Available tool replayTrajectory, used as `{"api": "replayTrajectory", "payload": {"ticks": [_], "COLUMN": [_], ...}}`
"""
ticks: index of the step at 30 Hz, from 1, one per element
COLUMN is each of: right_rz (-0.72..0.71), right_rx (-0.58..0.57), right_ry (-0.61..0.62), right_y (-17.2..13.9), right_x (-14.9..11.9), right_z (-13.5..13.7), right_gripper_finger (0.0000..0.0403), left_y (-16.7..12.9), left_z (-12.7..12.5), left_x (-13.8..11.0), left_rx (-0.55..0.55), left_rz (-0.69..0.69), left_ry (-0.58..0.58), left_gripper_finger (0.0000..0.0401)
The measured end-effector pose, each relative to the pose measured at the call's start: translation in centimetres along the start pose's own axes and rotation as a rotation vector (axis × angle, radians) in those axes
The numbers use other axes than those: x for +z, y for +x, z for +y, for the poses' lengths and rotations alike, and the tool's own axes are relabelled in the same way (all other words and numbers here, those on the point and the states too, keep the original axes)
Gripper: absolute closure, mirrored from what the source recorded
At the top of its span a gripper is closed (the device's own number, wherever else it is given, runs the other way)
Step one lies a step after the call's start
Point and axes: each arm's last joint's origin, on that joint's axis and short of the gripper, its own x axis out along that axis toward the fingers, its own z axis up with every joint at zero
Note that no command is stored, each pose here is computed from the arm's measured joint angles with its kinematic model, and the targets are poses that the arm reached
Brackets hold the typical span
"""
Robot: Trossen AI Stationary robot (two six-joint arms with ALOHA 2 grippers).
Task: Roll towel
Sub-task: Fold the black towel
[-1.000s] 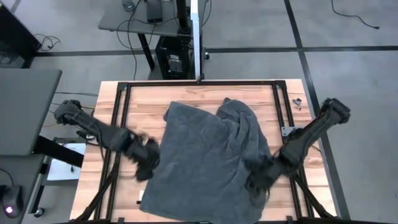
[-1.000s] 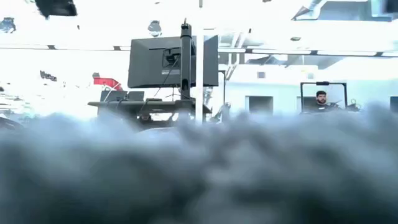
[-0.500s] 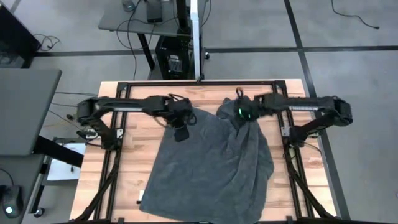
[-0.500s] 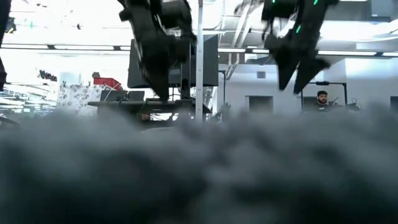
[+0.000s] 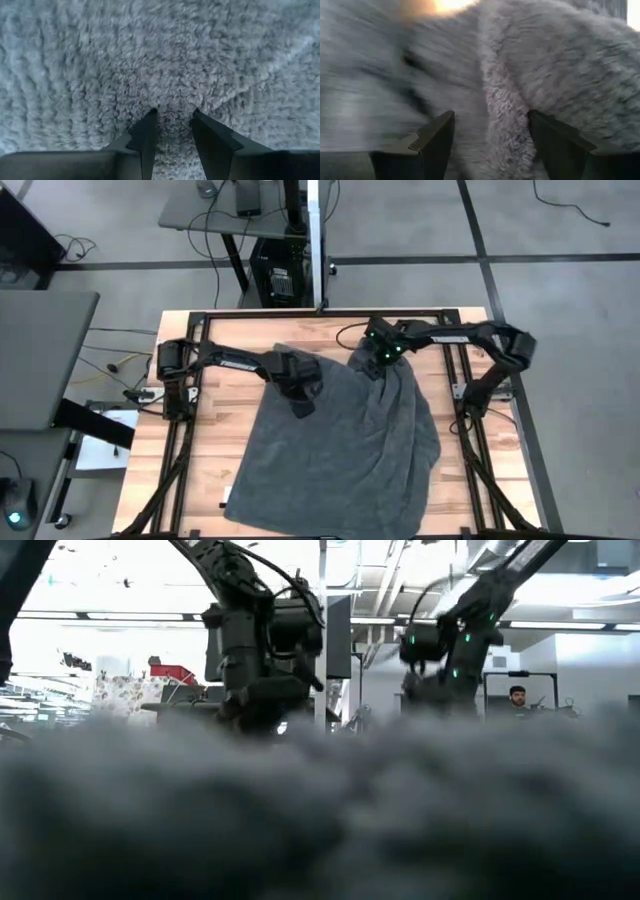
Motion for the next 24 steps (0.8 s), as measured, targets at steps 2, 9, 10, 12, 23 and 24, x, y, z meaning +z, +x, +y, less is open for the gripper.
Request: {"api": "replayTrajectory", "payload": {"ticks": [2, 9, 10, 12, 23, 24], "right_rz": [0.045, 0.003, -0.018, -0.059, -0.349, -0.358], "right_rx": [-0.070, -0.218, -0.227, -0.239, 0.088, 0.108], "right_ry": [0.021, 0.173, 0.204, 0.253, 0.186, 0.163], "right_y": [0.3, -2.7, -3.3, -4.6, -11.3, -11.6], "right_x": [-0.2, -0.8, -1.0, -1.3, -2.0, -2.0], "right_z": [-1.6, -7.9, -8.7, -10.0, -5.9, -4.9], "right_gripper_finger": [0.0155, 0.0155, 0.0155, 0.0155, 0.0155, 0.0155], "left_y": [0.2, 0.1, 0.0, -0.5, -10.8, -11.5], "left_z": [-0.4, -2.1, -2.2, -2.3, 2.5, 3.1], "left_x": [-1.5, -6.5, -6.9, -7.3, -2.3, -1.9], "left_rx": [0.012, 0.022, 0.025, 0.025, -0.061, -0.067], "left_rz": [0.019, 0.062, 0.065, 0.066, -0.362, -0.401], "left_ry": [-0.052, -0.187, -0.200, -0.214, -0.235, -0.231], "left_gripper_finger": [0.0294, 0.0294, 0.0294, 0.0294, 0.0294, 0.0294]}}
